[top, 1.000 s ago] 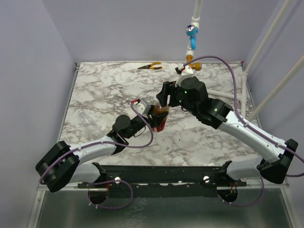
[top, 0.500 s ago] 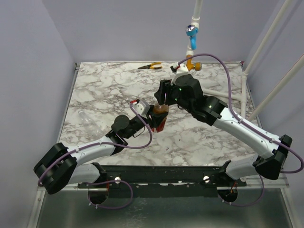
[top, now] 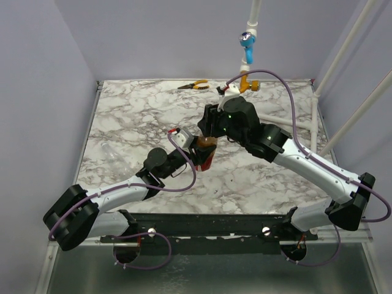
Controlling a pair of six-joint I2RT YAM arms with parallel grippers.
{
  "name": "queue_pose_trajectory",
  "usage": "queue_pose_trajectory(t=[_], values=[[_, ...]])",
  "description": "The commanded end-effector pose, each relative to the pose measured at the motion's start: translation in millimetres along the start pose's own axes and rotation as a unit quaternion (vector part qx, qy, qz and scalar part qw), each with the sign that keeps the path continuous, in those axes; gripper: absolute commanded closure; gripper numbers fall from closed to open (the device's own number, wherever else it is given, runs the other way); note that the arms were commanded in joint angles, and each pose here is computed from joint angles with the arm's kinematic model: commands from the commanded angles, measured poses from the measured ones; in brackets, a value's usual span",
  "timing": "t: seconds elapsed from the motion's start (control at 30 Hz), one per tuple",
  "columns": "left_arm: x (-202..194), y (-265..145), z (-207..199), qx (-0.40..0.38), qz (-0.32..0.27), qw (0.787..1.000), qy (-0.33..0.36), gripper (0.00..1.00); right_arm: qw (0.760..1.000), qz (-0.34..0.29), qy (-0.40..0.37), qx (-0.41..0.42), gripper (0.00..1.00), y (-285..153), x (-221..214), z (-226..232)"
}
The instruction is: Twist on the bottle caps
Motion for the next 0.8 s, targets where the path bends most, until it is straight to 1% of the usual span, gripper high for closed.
queue_pose_trajectory(t=[0.0,0.43,0.5,0.77], values=[[4.8,0.4,-3.8,-0.015,-0.006,1.000,-0.002,0.77,1.000,-0.001,0.006,-0.005,0.47,-3.8,3.4,1.3],[2.6,3.6,1.3,-0.006,-0.003,1.000,-0.002,0.77,1.000,0.004,0.016,-0.007,0.49,-11.1,-2.1,-0.5],[1.1,3.9,2.4,-0.006,0.000,1.000,-0.002,0.77,1.000,0.003,0.016,-0.007,0.51,-12.2,-2.0,-0.3],[0.0,5.9,4.1,-0.004,0.001,1.000,-0.005,0.77,1.000,0.006,0.020,-0.008,0.52,-15.8,-4.9,1.4]])
Point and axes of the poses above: each gripper's point midway between its finger pads, its own y axis out along the fingers, its own z axis along the line the jaws close on, x = y × z, the point moved 5 cm from there along -y, back along the fingers, and after that the axes turned 13 degrees about -y, right-handed, at the moved point
